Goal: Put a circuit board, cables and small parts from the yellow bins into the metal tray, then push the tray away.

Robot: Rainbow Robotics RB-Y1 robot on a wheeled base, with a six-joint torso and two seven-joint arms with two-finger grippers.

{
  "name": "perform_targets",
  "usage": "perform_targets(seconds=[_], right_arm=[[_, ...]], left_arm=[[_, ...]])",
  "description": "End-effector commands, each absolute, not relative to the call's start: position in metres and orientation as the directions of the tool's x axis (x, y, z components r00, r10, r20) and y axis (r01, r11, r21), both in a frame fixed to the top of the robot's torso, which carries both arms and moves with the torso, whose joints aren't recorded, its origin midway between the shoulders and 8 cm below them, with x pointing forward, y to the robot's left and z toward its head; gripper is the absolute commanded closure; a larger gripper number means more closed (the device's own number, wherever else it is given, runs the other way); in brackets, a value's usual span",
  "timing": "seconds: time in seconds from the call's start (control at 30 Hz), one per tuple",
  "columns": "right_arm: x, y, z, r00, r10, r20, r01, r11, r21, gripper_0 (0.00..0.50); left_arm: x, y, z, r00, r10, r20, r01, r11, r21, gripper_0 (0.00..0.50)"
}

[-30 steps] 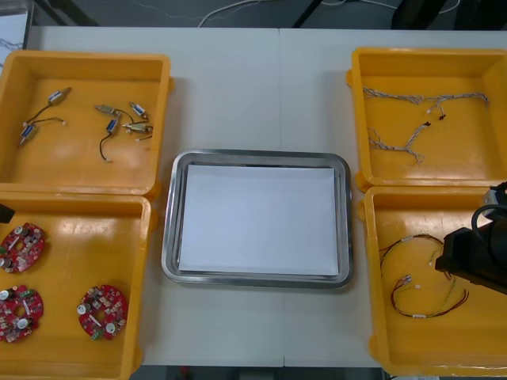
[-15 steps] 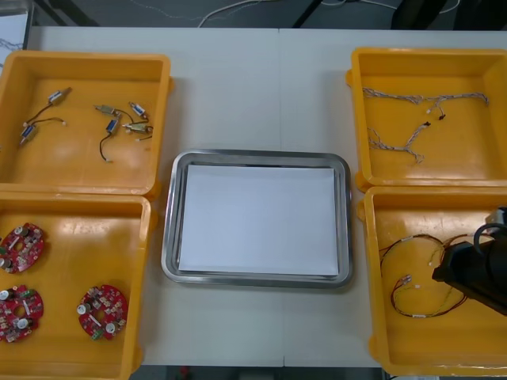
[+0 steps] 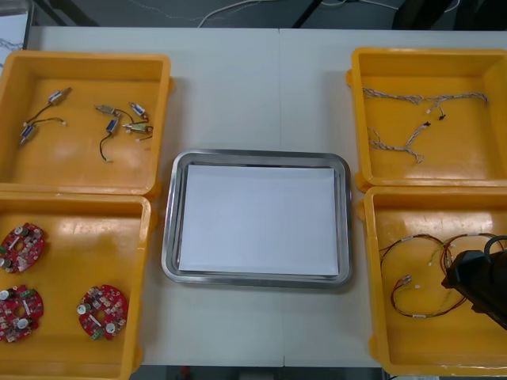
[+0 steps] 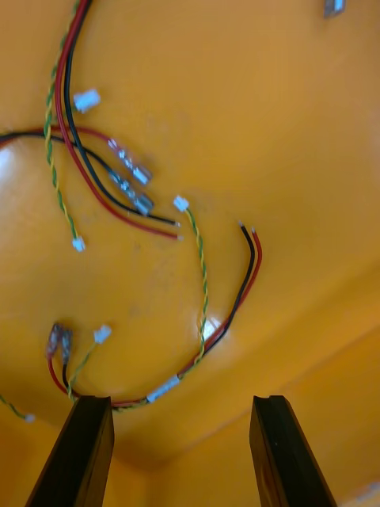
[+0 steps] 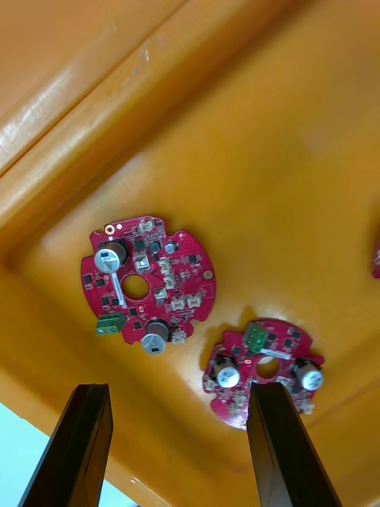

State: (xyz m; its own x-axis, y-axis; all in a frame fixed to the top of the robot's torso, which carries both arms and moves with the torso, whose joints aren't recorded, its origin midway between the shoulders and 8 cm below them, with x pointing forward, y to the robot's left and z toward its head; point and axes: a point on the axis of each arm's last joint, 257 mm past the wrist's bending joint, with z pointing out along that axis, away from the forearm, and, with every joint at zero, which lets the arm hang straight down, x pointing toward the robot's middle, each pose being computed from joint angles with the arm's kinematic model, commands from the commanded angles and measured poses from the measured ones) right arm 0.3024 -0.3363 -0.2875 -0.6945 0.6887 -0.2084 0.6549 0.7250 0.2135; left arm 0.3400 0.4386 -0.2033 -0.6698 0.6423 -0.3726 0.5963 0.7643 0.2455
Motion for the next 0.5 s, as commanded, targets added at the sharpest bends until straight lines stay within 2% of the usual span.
perform_targets(seconds=[0.03, 0.27, 0.5], right_arm=[[0.300, -0.342, -0.306, -0.636, 0.747, -0.192, 0.716, 0.664, 0.215, 0.000], [0.305, -0.348, -0.323, -0.604, 0.779, -0.170, 0.744, 0.627, 0.231, 0.000], [0.308, -0.356, -0.343, -0.594, 0.782, -0.189, 0.748, 0.623, 0.227, 0.000]], left_arm=[[0.336, 0.459, -0.213, -0.530, 0.795, -0.296, 0.731, 0.605, 0.315, 0.000], [0.336, 0.467, -0.228, -0.469, 0.843, -0.262, 0.777, 0.535, 0.331, 0.000], [0.328, 0.464, -0.244, -0.452, 0.859, -0.241, 0.800, 0.510, 0.316, 0.000]])
